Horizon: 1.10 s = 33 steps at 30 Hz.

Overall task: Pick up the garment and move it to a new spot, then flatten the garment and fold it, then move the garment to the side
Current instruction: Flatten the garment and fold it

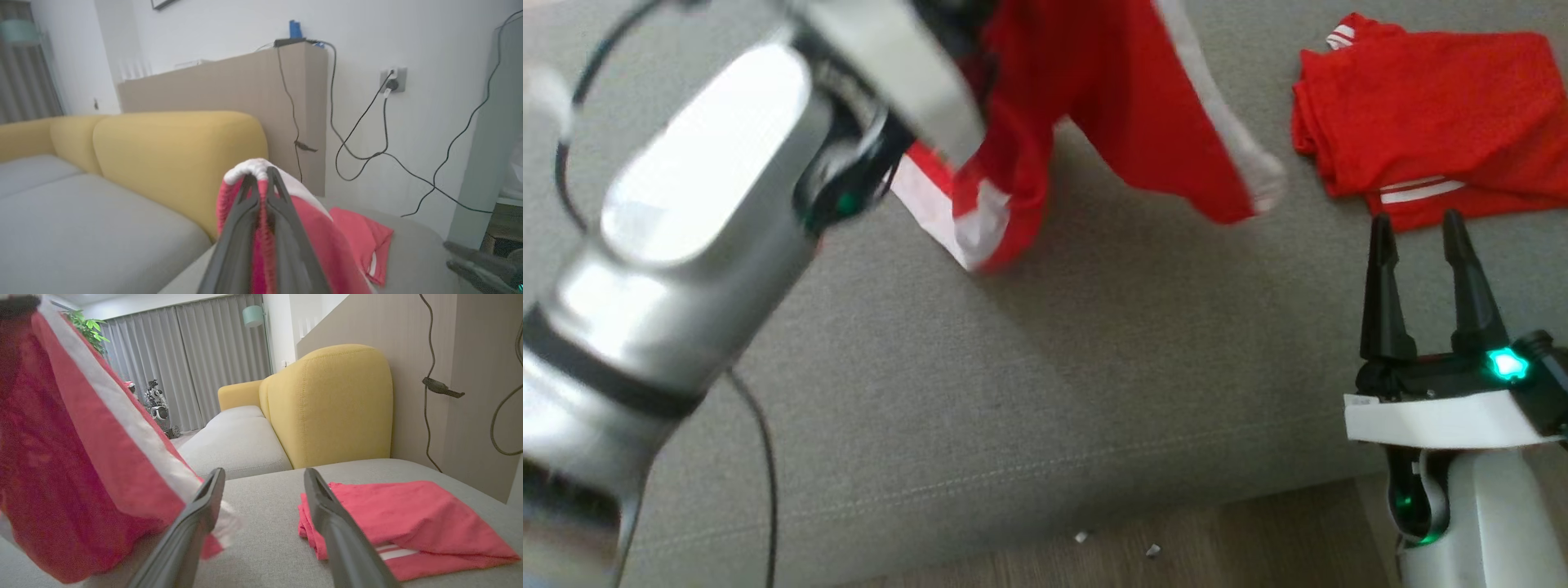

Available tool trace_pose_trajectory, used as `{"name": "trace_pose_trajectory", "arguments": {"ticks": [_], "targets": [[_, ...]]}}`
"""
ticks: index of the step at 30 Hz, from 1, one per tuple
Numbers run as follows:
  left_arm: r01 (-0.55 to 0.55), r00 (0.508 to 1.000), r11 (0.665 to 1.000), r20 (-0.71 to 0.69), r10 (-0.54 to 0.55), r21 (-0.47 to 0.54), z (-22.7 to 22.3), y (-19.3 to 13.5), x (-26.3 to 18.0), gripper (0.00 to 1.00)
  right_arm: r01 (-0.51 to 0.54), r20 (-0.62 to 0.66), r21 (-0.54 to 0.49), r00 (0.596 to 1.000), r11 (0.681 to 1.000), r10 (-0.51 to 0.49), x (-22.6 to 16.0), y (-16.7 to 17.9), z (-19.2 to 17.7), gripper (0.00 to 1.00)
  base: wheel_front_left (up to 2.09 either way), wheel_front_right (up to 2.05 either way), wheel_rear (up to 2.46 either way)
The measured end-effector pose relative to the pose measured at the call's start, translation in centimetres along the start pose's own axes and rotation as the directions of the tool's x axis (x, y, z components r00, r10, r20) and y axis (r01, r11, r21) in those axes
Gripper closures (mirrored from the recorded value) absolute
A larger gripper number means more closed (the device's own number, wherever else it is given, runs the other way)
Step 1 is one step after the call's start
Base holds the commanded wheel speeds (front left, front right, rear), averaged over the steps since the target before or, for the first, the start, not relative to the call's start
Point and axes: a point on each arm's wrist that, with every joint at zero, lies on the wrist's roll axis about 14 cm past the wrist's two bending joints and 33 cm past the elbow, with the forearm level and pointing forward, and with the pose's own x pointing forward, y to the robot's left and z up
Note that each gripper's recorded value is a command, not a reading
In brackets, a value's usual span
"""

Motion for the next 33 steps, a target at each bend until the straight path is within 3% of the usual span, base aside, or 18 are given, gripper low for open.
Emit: {"name": "trace_pose_trajectory", "arguments": {"ticks": [5,8,11,19,26,31,32,33], "targets": [[-0.106,0.969,0.976,-0.238,0.059,-0.191,-10.0,-0.5,-7.6,1.00,-0.024,-0.033,0.011,0.999,1.000,0.024,0.5,0.8,-1.3,0.00,0.00,0.00,0.00],[-0.196,0.929,0.937,-0.360,0.083,-0.290,-15.1,-2.4,-13.1,1.00,-0.018,-0.153,0.126,0.988,0.992,0.038,-0.3,1.9,-5.4,0.00,0.00,0.00,0.00],[-0.293,0.888,0.900,-0.440,0.132,-0.321,-18.0,-3.5,-17.3,1.00,-0.005,-0.256,0.172,0.965,0.985,0.050,-1.2,2.5,-8.8,0.00,0.00,0.00,0.00],[-0.426,0.836,0.852,-0.493,0.241,-0.306,-19.2,-3.9,-21.5,1.00,-0.027,-0.408,0.153,0.909,0.988,0.088,0.4,3.2,-13.1,0.00,0.00,0.00,0.00],[-0.476,0.820,0.837,-0.480,0.311,-0.271,-18.7,-2.8,-22.5,1.00,-0.094,-0.444,0.067,0.889,0.993,0.114,2.8,2.3,-13.6,0.00,0.00,0.00,0.00],[-0.499,0.812,0.829,-0.472,0.344,-0.254,-18.6,-2.0,-22.9,1.00,-0.132,-0.536,0.099,0.828,0.986,0.164,1.7,4.0,-15.7,0.00,0.00,0.00,0.00],[-0.503,0.809,0.827,-0.473,0.348,-0.251,-18.6,-2.0,-23.0,1.00,-0.132,-0.542,0.111,0.823,0.985,0.171,1.4,4.3,-15.9,0.31,0.00,0.00,0.00],[-0.504,0.808,0.827,-0.474,0.350,-0.249,-18.7,-2.0,-23.1,1.00,-0.136,-0.546,0.117,0.819,0.984,0.178,1.3,4.4,-15.9,0.56,0.00,0.00,0.00]]}}
